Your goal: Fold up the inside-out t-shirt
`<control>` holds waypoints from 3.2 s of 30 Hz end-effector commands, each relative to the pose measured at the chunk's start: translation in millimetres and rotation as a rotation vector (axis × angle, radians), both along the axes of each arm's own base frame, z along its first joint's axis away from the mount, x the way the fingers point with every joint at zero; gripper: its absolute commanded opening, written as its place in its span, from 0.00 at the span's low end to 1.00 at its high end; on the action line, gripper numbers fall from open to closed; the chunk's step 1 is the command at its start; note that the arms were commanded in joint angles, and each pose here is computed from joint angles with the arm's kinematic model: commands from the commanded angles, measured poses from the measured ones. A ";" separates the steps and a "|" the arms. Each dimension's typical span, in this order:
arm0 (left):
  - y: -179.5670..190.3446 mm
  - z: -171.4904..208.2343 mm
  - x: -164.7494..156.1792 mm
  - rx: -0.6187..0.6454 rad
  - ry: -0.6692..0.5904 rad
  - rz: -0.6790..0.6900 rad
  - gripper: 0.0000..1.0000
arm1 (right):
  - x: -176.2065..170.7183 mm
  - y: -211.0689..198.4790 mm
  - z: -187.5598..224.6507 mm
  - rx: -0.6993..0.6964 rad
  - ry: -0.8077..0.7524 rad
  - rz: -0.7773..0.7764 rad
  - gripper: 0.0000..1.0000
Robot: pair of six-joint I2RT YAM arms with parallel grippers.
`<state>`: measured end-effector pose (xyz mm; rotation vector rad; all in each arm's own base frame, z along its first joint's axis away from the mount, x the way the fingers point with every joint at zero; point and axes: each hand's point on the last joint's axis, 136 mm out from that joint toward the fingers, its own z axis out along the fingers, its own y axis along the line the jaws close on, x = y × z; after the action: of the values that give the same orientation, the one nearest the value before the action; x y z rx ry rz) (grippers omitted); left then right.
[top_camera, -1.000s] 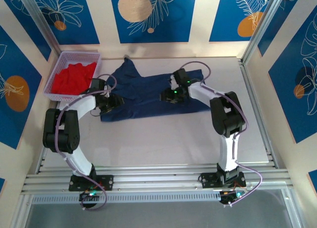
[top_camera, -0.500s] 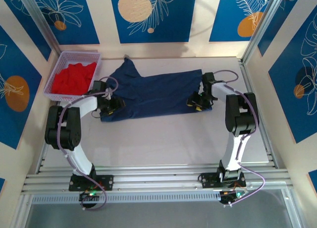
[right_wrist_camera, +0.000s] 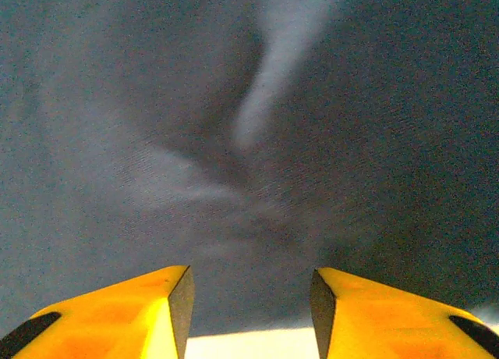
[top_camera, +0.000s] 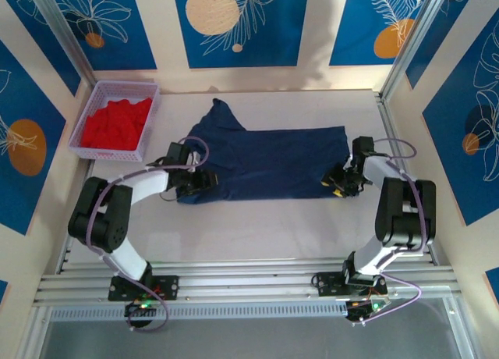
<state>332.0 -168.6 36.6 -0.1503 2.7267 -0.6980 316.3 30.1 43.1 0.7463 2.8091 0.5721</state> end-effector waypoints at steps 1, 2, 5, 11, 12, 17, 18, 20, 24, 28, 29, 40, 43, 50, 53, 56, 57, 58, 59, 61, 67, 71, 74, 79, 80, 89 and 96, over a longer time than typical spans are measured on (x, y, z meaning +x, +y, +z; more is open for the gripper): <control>6.7 -3.4 -16.8 0.019 0.044 0.038 0.68 | 28.8 45.5 41.1 -0.005 -0.213 0.197 0.48; 9.5 1.2 -15.1 0.032 0.026 0.042 0.68 | 33.2 64.6 48.1 0.005 -0.245 0.260 0.49; 16.0 20.0 -10.5 0.058 -0.032 0.051 0.69 | 44.8 132.9 66.9 0.048 -0.324 0.446 0.50; 27.2 30.6 -16.9 0.046 -0.040 0.065 0.69 | 65.6 247.1 75.4 0.171 -0.391 0.647 0.52; 25.7 29.5 -20.4 0.033 -0.028 0.059 0.69 | 70.1 260.0 71.9 0.177 -0.383 0.661 0.52; 28.8 17.2 -29.1 0.025 0.003 0.057 0.68 | 96.4 295.2 51.0 0.200 -0.336 0.644 0.50; 32.3 13.0 -29.6 0.029 0.013 0.062 0.68 | 102.0 300.9 46.7 0.205 -0.328 0.642 0.49; 40.3 5.7 -30.5 0.040 0.025 0.078 0.68 | 110.8 310.1 38.8 0.209 -0.311 0.642 0.48; 49.2 -9.2 -37.2 0.056 0.057 0.084 0.68 | 125.4 322.6 25.2 0.196 -0.289 0.642 0.48; 48.6 -17.9 -40.6 0.048 0.072 0.080 0.68 | 137.7 327.1 15.0 0.175 -0.275 0.638 0.48; 48.6 -18.7 -41.1 0.049 0.074 0.079 0.68 | 139.7 328.5 13.1 0.174 -0.270 0.638 0.47; 50.6 -28.7 -46.6 0.058 0.093 0.076 0.68 | 151.7 341.8 -8.3 0.173 -0.234 0.659 0.43; 51.6 -27.7 -47.2 0.064 0.091 0.075 0.68 | 153.2 342.2 -12.0 0.171 -0.229 0.660 0.40; 59.0 -7.0 -38.1 0.109 0.033 0.082 0.68 | 154.4 339.9 -15.6 0.169 -0.220 0.656 0.24; 60.6 -3.8 -36.1 0.121 0.021 0.082 0.68 | 156.8 339.3 -13.3 0.170 -0.227 0.654 0.18; 61.2 -10.1 -38.2 0.126 0.037 0.082 0.68 | 158.4 338.5 -11.5 0.172 -0.231 0.652 0.12; 61.3 -12.9 -39.6 0.128 0.045 0.081 0.68 | 158.6 339.1 -8.2 0.172 -0.236 0.653 0.11; 61.8 -15.4 -40.7 0.129 0.051 0.081 0.68 | 159.7 337.2 -5.8 0.171 -0.240 0.652 0.11; 61.7 -17.7 -42.0 0.131 0.056 0.079 0.68 | 161.2 335.1 -3.6 0.166 -0.246 0.649 0.11; 62.3 -21.8 -43.6 0.132 0.067 0.080 0.68 | 163.3 331.9 3.5 0.162 -0.261 0.643 0.11; 62.5 -28.9 -48.3 0.132 0.083 0.079 0.68 | 170.8 320.3 24.2 0.168 -0.306 0.615 0.07; 63.0 -29.6 -49.6 0.134 0.084 0.078 0.68 | 173.1 310.3 29.5 0.163 -0.312 0.599 0.07; 62.8 -30.2 -50.3 0.134 0.087 0.077 0.68 | 173.3 303.1 30.2 0.162 -0.313 0.587 0.07; 63.0 -32.8 -51.8 0.135 0.095 0.076 0.68 | 174.1 293.8 28.1 0.161 -0.310 0.570 0.07; 63.1 -33.5 -51.8 0.135 0.097 0.077 0.68 | 174.4 291.8 26.7 0.159 -0.307 0.568 0.07; 62.2 -31.7 -49.7 0.133 0.093 0.075 0.68 | 181.2 278.9 17.0 0.159 -0.269 0.557 0.32; 64.7 -10.8 -37.5 0.150 0.037 0.089 0.68 | 171.0 248.8 53.6 0.137 -0.308 0.565 0.40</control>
<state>301.7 -116.5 30.2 -0.2382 2.7326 -0.5627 497.3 290.7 47.9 -0.0843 2.7365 0.8621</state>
